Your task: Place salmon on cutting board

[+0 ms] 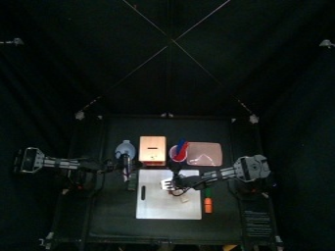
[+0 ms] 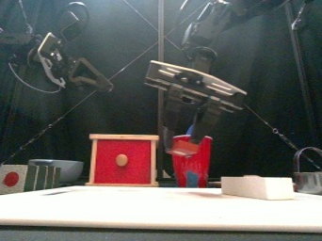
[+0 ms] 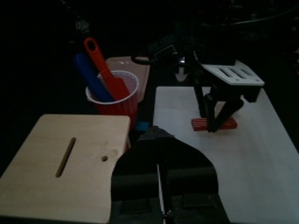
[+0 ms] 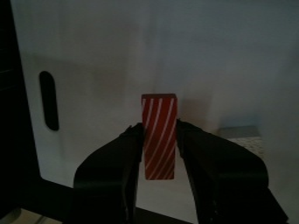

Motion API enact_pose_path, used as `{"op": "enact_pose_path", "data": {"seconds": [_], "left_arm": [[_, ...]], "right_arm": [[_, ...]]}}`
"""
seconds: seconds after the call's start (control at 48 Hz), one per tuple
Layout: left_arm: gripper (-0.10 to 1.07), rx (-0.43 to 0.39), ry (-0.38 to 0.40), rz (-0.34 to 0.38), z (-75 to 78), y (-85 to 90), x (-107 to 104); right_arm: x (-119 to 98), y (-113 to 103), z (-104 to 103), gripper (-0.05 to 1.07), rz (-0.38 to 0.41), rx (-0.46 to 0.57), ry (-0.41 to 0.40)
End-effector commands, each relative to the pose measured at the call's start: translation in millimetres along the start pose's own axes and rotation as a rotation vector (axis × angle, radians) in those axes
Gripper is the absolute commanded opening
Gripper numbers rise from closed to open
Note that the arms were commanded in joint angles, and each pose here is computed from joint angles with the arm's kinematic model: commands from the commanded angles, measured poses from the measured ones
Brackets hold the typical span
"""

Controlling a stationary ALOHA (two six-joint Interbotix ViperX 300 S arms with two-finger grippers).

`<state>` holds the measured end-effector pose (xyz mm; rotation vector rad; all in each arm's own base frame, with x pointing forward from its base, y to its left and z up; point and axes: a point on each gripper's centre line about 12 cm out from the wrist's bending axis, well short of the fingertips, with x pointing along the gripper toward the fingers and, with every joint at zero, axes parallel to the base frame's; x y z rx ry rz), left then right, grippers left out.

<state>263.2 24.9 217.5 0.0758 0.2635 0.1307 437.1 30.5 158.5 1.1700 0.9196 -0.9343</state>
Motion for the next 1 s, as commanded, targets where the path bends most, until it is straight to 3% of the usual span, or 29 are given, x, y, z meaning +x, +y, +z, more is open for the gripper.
{"op": "enact_pose_path", "data": {"seconds": [0.0,0.375,0.646,0.979], "left_arm": [[0.11,-0.002,-0.023,0.003,6.2,0.2,1],[0.11,-0.01,-0.023,0.005,6.4,0.6,1],[0.11,-0.011,-0.023,0.004,6.5,0.2,1],[0.11,-0.011,-0.026,0.004,7.7,0.2,1]], "right_arm": [[-10,21,3,0.69,0.057,0.01,0.001],[9,25,-4,0.71,0.035,0.031,0.028],[27,26,-5,0.8,0.046,0.036,0.035],[7,31,1,0.8,0.062,0.005,-0.001]]}}
